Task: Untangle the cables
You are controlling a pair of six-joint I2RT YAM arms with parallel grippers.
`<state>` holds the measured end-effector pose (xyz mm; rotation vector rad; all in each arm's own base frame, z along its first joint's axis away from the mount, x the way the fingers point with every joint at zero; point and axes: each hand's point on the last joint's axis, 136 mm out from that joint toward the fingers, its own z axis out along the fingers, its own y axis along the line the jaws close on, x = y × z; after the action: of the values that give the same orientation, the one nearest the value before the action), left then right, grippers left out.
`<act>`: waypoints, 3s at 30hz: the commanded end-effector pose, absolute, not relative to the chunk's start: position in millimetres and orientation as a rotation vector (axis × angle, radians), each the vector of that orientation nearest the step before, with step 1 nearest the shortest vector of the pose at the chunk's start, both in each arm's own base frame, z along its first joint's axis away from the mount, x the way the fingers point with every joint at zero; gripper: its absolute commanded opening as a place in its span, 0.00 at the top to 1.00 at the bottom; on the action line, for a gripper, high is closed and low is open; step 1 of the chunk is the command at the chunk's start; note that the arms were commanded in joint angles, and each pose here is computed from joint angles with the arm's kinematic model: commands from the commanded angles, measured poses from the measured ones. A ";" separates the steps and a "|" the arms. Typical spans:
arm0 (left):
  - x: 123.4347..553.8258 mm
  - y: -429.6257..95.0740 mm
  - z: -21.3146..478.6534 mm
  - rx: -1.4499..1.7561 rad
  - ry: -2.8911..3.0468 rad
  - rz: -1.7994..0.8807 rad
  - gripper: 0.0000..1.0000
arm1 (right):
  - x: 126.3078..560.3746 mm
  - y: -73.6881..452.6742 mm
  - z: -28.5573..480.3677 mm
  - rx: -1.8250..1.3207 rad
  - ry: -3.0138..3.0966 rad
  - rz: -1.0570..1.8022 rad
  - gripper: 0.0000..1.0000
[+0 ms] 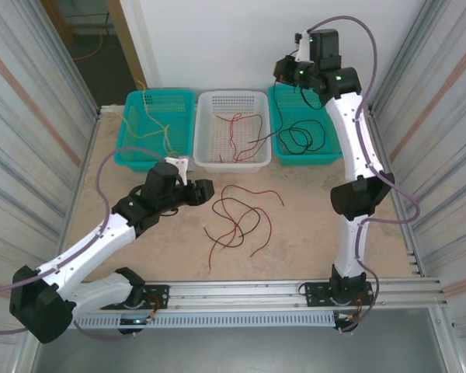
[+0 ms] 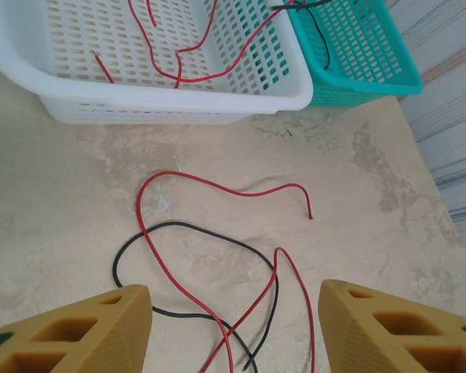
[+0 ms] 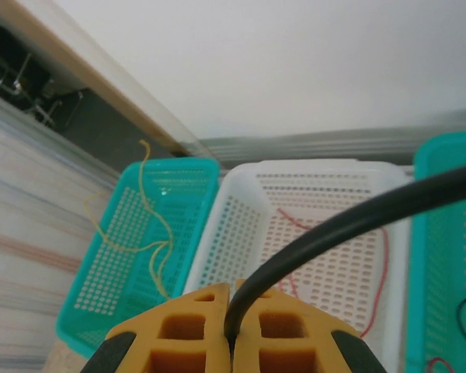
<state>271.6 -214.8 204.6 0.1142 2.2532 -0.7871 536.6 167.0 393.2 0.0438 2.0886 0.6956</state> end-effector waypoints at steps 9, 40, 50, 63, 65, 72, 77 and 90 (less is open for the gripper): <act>278.9 -219.2 196.4 0.110 2.269 -0.788 0.41 | 570.4 82.1 335.5 0.274 2.193 0.560 0.97; 267.2 -283.0 104.4 0.262 2.568 -0.777 0.52 | 304.7 159.8 247.3 0.187 2.374 0.608 0.47; 258.0 -337.8 101.3 0.651 2.514 -0.769 0.49 | 292.8 136.9 204.7 0.392 2.465 0.546 0.48; 266.1 -353.1 73.1 0.723 2.566 -0.743 0.55 | 295.6 116.4 218.2 0.463 2.412 0.567 0.47; 265.2 -352.3 71.4 0.737 2.569 -0.736 0.55 | 295.6 113.4 221.3 0.465 2.403 0.567 0.47; 260.7 -351.5 56.7 0.766 2.607 -0.728 0.67 | 297.8 104.7 230.6 0.480 2.382 0.570 0.46; 261.1 -350.5 60.6 0.771 2.595 -0.723 0.87 | 298.3 102.3 235.9 0.471 2.373 0.564 0.46; 255.8 -356.0 207.6 0.672 2.230 -0.967 1.00 | 300.3 119.1 257.5 0.385 2.316 0.672 0.46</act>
<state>261.2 -352.1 161.0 0.7047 2.3494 -0.8702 299.2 111.1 231.8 0.4575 2.3839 0.6099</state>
